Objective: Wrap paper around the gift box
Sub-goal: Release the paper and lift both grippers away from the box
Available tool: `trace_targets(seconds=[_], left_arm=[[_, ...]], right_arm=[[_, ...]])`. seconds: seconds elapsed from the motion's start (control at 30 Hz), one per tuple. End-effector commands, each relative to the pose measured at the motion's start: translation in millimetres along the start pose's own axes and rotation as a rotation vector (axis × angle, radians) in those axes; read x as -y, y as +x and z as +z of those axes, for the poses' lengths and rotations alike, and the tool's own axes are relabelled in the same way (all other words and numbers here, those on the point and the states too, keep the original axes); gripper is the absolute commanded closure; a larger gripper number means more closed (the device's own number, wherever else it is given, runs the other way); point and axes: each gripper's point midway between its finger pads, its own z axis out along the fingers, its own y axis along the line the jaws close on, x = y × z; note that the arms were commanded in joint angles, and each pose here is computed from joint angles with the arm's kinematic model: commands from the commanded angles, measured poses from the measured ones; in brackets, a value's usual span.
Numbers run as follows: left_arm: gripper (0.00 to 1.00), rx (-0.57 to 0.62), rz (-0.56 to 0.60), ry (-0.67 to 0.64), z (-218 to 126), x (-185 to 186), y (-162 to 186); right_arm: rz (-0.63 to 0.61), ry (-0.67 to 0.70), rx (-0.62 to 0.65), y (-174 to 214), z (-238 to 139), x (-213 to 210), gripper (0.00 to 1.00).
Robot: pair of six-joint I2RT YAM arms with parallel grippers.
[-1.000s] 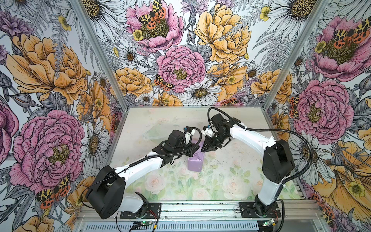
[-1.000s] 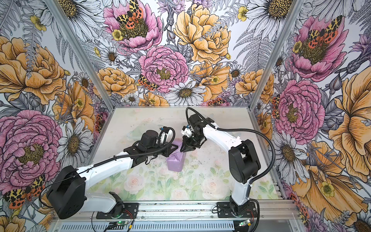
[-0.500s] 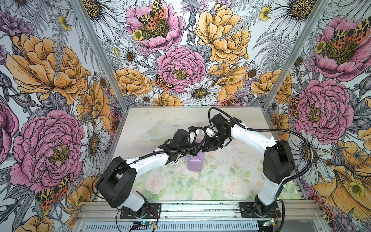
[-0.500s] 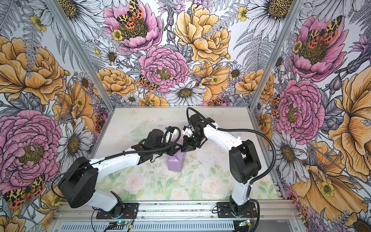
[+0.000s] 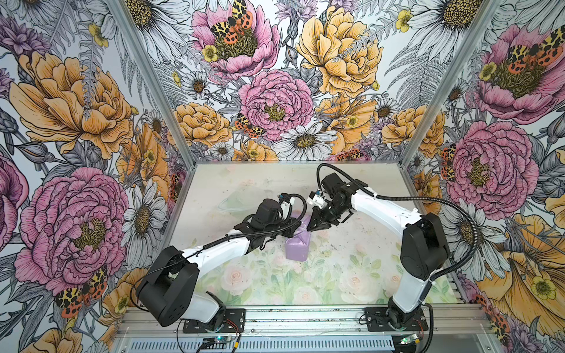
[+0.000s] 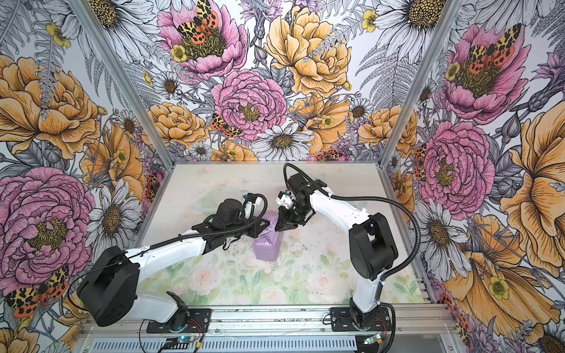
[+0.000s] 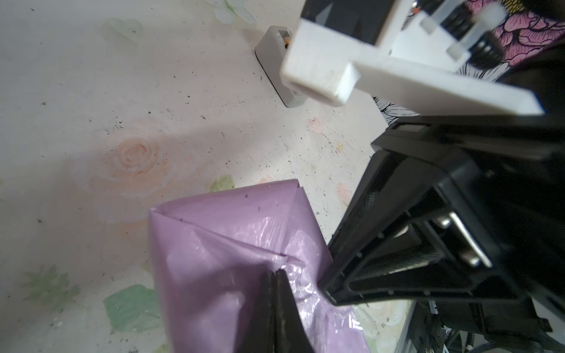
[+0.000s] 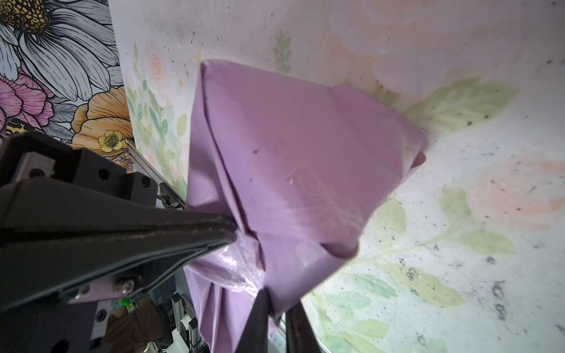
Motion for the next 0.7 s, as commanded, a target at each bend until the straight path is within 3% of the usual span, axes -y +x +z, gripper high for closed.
trace_targets(seconds=[0.0, 0.1, 0.17, 0.33, 0.57, 0.67], left_arm=[[1.00, -0.152, -0.052, -0.184, 0, -50, 53], [1.00, -0.151, -0.056, -0.196, -1, -53, 51], [1.00, -0.153, -0.064, -0.211, -3, -58, 51], [1.00, -0.142, -0.097, -0.270, -17, -73, 52], [1.00, -0.136, -0.186, -0.399, -48, -116, 63], [0.94, -0.104, -0.218, -0.485, -71, -135, 54]], right_arm=[[0.018, 0.115, 0.006, 3, 2, 20, 0.83], [-0.019, 0.104, 0.076, -6, -16, 4, 0.67], [-0.050, 0.079, 0.128, -11, -31, -10, 0.63], [-0.054, 0.067, 0.223, -15, -59, -17, 0.61], [-0.032, 0.080, 0.241, -16, -59, -9, 0.61], [-0.027, 0.090, 0.253, -19, -59, -7, 0.61]])
